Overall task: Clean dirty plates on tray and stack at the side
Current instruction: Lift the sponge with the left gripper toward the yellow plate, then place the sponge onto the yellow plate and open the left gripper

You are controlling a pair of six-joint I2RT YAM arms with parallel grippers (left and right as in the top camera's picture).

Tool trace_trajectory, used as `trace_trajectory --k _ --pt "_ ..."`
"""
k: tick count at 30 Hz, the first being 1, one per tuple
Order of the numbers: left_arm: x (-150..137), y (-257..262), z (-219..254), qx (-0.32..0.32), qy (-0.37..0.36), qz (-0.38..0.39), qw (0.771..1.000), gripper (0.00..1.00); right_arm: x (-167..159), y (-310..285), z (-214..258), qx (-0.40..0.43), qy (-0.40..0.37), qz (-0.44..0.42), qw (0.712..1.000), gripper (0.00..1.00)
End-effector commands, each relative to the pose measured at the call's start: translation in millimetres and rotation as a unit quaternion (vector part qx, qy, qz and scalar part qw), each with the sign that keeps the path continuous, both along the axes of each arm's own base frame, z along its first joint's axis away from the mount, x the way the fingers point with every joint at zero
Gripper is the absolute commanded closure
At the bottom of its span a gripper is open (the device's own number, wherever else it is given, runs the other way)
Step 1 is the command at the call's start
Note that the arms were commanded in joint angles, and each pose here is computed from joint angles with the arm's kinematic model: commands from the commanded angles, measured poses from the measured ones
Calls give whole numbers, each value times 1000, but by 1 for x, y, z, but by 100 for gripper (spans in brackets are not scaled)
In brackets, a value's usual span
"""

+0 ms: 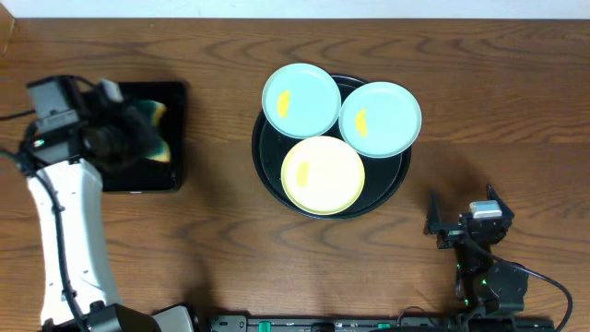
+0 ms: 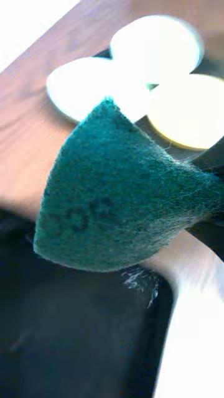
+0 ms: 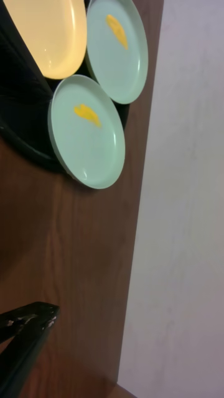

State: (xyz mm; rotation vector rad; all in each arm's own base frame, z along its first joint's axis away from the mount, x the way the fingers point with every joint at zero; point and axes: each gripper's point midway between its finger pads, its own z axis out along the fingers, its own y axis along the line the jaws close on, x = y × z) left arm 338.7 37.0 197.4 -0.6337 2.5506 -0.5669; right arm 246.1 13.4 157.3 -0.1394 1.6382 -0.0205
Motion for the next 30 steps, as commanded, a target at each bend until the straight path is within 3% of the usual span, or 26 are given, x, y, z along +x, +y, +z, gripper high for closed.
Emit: trace_trajectory --k 1,9,14,21,26,30 --pt "-10 -53 -6 -64 31 -61 996 93 0 0 -1 -2 2 0 1000 1" --pt "-49 -146 -61 -78 115 -154 978 93 0 0 -1 -2 2 0 1000 1" --pt "-63 -170 -108 -46 144 -121 981 93 0 0 -1 -2 2 0 1000 1" --pt "-54 -219 -115 -43 75 -159 984 92 0 0 -1 -2 2 0 1000 1" --pt "-36 -226 -116 7 32 -99 995 93 0 0 -1 -2 2 0 1000 1" --pt "-27 -254 -121 -2 2 -125 992 93 0 0 -1 -2 2 0 1000 1"
